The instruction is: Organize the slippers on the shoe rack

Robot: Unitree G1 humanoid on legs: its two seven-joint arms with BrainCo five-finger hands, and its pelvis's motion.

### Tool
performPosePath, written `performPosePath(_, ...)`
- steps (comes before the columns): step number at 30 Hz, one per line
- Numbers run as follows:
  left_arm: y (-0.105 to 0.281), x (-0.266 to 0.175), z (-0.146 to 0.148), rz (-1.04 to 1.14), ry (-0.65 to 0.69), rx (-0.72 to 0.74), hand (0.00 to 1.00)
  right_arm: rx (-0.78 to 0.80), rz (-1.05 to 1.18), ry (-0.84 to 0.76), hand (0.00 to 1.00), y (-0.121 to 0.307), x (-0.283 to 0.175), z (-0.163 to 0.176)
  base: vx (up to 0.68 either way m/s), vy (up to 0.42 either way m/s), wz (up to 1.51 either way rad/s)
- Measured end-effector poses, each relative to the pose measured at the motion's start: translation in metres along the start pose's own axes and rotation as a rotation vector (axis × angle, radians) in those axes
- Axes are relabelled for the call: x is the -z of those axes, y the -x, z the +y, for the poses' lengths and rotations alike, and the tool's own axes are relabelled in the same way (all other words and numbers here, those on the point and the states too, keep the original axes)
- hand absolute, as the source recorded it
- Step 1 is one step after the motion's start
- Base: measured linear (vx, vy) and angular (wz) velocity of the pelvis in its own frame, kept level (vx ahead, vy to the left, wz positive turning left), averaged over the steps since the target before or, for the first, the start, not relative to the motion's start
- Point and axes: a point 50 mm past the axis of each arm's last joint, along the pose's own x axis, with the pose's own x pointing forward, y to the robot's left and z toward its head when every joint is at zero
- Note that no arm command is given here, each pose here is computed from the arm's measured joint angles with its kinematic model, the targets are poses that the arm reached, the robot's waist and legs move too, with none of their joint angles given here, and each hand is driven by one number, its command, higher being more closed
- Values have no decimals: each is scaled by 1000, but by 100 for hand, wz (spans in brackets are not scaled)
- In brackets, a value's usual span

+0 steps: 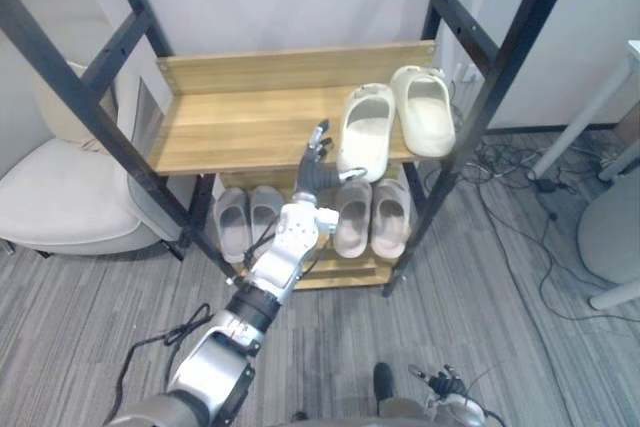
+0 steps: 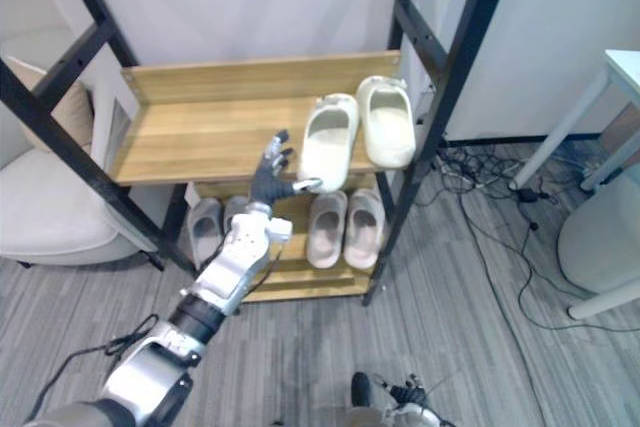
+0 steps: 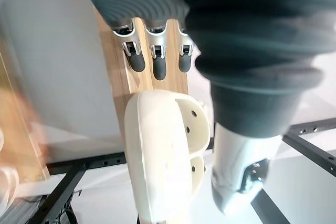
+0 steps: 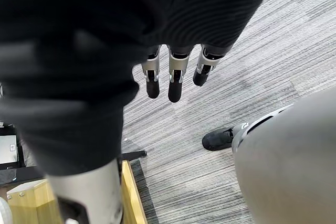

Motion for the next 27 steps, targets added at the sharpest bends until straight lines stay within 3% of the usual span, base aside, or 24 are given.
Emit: performPosePath(27,-14,2,-19,10,-71,29,0,15,34,-4,0,1,8,-1,5,-3,-3)
